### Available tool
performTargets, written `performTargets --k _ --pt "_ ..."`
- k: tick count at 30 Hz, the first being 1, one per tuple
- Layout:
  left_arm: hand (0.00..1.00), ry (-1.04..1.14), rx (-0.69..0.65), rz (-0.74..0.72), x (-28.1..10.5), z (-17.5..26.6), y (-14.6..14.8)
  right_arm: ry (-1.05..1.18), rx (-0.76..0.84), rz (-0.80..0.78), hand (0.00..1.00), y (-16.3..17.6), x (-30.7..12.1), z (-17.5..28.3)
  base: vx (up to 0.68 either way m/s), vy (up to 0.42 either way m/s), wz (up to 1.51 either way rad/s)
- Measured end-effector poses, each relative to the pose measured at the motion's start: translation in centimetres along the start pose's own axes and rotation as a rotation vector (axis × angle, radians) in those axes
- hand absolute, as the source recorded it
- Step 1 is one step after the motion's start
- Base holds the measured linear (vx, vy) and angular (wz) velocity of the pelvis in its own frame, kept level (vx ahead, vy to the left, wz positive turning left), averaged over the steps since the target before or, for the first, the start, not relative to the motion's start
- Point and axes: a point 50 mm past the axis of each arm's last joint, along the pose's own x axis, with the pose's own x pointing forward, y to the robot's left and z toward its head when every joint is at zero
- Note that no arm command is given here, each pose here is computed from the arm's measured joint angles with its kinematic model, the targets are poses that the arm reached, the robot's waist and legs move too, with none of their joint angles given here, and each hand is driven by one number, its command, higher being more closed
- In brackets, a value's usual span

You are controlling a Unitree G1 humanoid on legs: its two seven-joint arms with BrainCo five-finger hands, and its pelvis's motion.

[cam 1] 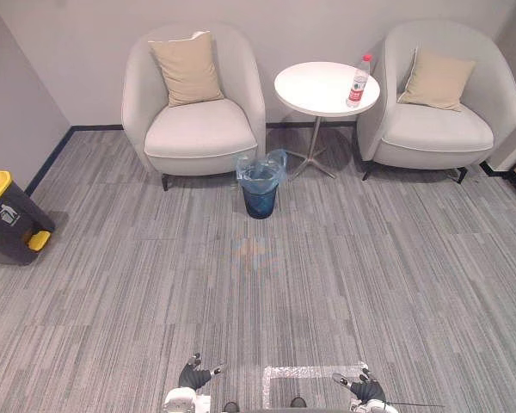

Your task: Gather rubbish on tea table into small bin, then transfer packed bag to large trash can.

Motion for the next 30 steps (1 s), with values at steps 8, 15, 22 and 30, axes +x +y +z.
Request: performTargets --k 8,15,22,30 --pt "0.00 0.026 -0.021 0.017 -0.04 -0.55 0.15 0.007 0.009 0.000 0.00 0.15 0.03 -0.07 -0.02 -0.010 0.00" --pt "0.00 0.026 -0.019 0.017 -0.04 -0.55 0.16 0.017 0.006 0.003 0.00 0.21 0.05 -0.21 -0.04 -0.017 0.00" --pt "0.00 0.016 0.004 0.008 0.15 -0.15 0.34 0.022 -0.003 0.018 0.00 0.55 0.08 -0.17 0.00 -0.010 -0.02" --pt "0.00 -0.001 0.071 -0.031 0.34 0.40 0.06 0.021 0.000 0.027 0.00 0.70 0.09 -0.09 -0.02 -0.019 -0.18"
